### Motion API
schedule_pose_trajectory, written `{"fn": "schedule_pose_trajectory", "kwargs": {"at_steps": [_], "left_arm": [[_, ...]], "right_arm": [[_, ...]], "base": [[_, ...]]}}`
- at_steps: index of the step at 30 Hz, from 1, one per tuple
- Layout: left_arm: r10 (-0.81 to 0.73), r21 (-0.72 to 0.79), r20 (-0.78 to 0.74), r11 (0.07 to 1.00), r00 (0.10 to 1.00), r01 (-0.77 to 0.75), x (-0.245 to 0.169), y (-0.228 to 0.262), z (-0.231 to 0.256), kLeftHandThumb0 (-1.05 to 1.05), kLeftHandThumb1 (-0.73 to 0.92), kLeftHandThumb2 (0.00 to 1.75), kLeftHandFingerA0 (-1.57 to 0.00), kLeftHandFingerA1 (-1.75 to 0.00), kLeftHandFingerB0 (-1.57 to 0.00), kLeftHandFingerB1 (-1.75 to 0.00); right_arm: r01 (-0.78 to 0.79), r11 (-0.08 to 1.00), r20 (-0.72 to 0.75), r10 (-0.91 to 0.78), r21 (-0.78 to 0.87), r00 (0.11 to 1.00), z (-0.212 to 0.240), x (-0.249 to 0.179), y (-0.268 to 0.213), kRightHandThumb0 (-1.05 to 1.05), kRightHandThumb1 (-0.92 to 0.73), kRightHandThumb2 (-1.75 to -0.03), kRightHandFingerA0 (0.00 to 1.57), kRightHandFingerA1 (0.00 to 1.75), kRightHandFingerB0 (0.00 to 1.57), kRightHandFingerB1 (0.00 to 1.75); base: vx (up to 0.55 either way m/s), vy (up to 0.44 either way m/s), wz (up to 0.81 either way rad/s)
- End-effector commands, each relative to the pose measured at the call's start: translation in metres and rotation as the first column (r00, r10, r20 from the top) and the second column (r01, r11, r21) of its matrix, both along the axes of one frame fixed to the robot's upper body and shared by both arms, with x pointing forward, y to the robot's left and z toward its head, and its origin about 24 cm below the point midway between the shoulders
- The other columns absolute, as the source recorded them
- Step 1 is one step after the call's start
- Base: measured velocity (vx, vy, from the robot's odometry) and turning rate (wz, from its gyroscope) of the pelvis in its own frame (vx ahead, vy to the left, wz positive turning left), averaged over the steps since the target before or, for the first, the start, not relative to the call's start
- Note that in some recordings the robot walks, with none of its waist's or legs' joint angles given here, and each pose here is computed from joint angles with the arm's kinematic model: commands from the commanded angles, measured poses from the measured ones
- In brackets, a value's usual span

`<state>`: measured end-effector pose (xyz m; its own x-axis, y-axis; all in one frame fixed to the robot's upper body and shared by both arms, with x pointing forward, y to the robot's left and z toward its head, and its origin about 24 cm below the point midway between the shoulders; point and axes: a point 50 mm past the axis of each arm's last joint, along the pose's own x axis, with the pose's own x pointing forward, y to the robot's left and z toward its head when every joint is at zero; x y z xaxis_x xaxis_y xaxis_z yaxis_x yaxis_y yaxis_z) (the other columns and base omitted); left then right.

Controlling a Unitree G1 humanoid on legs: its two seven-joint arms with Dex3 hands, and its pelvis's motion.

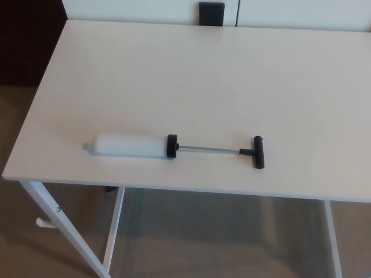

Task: The robot walks towards a desk on which an air pump is kept in the middle. It lifts it up and holds it with its left hand and uses its right hand to compress it by pushing its handle inwards.

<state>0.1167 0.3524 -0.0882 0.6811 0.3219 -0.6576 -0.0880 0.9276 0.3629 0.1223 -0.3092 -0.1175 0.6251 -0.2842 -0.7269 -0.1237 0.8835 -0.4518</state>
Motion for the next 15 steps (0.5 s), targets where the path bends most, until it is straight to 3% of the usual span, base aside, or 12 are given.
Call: {"fn": "schedule_pose_trajectory", "kwargs": {"at_steps": [1,3,4,6,7,8,9,11,12,13,14,15], "left_arm": [[0.173,0.044,0.419,0.977,0.891,-0.21,0.001,0.037,0.066,-0.64,0.42,0.74,-0.11,-0.43,-0.16,-0.41],[0.18,0.054,0.479,0.971,0.859,-0.233,0.0,0.044,0.081,-0.64,0.42,0.74,-0.11,-0.43,-0.16,-0.41],[0.184,0.067,0.538,0.963,0.822,-0.26,0.0,0.053,0.099,-0.64,0.51,0.56,-0.15,-0.32,-0.18,-0.29],[0.184,0.075,0.572,0.959,0.799,-0.275,0.0,0.058,0.111,-0.64,0.51,0.56,-0.15,-0.32,-0.18,-0.29],[0.132,0.119,0.682,0.951,0.719,-0.287,0.007,0.065,0.15,-0.34,0.31,0.89,-0.01,-0.51,0.0,-0.48],[0.086,0.148,0.744,0.946,0.663,-0.289,0.011,0.065,0.174,-0.34,0.31,0.89,-0.01,-0.51,0.0,-0.48],[-0.034,0.222,0.841,0.932,0.539,-0.288,0.021,0.062,0.225,-0.35,0.28,0.88,-0.01,-0.52,0.0,-0.48],[-0.052,0.233,0.852,0.929,0.521,-0.287,0.022,0.061,0.233,-0.35,0.28,0.88,-0.01,-0.52,0.0,-0.48],[-0.15,0.289,0.884,0.92,0.442,-0.266,0.031,0.051,0.263,-0.69,0.45,0.76,-0.09,-0.42,-0.15,-0.39],[-0.268,0.359,0.898,0.905,0.35,-0.229,0.041,0.036,0.297,-0.61,0.53,0.56,-0.15,-0.31,-0.2,-0.27],[-0.268,0.359,0.898,0.905,0.35,-0.229,0.041,0.036,0.297,-0.61,0.53,0.56,-0.15,-0.31,-0.2,-0.27],[-0.347,0.41,0.895,0.888,0.281,-0.208,0.046,0.024,0.32,-0.61,0.53,0.56,-0.15,-0.31,-0.2,-0.27]], "right_arm": [[0.008,1.0,0.001,-0.008,-0.017,1.0,0.002,-0.001,-0.004,-0.56,-0.57,-0.93,0.33,0.54,0.2,0.45],[0.006,1.0,0.006,-0.006,-0.018,1.0,0.003,0.0,-0.005,-0.56,-0.57,-0.93,0.33,0.54,0.2,0.45],[0.006,1.0,0.011,-0.006,-0.019,1.0,0.004,0.002,-0.005,-0.57,-0.57,-0.93,0.33,0.54,0.2,0.45],[0.006,1.0,0.014,-0.005,-0.02,1.0,0.004,0.003,-0.006,-0.57,-0.57,-0.93,0.33,0.54,0.2,0.45],[0.0,1.0,0.022,0.0,-0.021,1.0,0.005,0.008,-0.005,-0.55,-0.56,-0.94,0.34,0.55,0.2,0.46],[-0.004,1.0,0.026,0.005,-0.021,1.0,0.006,0.01,-0.005,-0.55,-0.56,-0.94,0.34,0.55,0.2,0.46],[-0.007,1.0,0.034,0.008,-0.017,0.999,0.006,0.013,-0.003,-0.56,-0.56,-0.93,0.34,0.55,0.2,0.46],[-0.007,1.0,0.035,0.007,-0.015,0.999,0.006,0.013,-0.002,-0.56,-0.56,-0.93,0.34,0.55,0.2,0.46],[-0.001,1.0,0.036,0.001,-0.008,0.999,0.006,0.013,-0.002,-0.57,-0.56,-0.93,0.34,0.55,0.21,0.46],[0.004,1.0,0.036,-0.004,-0.005,0.999,0.006,0.013,-0.002,-0.6,-0.57,-0.92,0.33,0.54,0.22,0.46],[0.004,1.0,0.036,-0.004,-0.005,0.999,0.006,0.013,-0.002,-0.6,-0.57,-0.92,0.33,0.54,0.22,0.46],[0.007,1.0,0.036,-0.007,-0.003,0.999,0.006,0.014,-0.002,-0.6,-0.57,-0.92,0.33,0.54,0.22,0.46]], "base": [[0.0,0.0,0.0],[0.0,0.0,0.0],[0.0,0.0,0.0],[0.0,0.0,0.0],[0.0,0.0,0.0],[0.0,0.0,0.0],[0.0,0.0,0.0],[0.0,0.0,0.0],[0.0,0.0,0.0],[0.0,0.0,0.0],[0.0,0.0,0.0],[0.0,0.0,0.0]]}}
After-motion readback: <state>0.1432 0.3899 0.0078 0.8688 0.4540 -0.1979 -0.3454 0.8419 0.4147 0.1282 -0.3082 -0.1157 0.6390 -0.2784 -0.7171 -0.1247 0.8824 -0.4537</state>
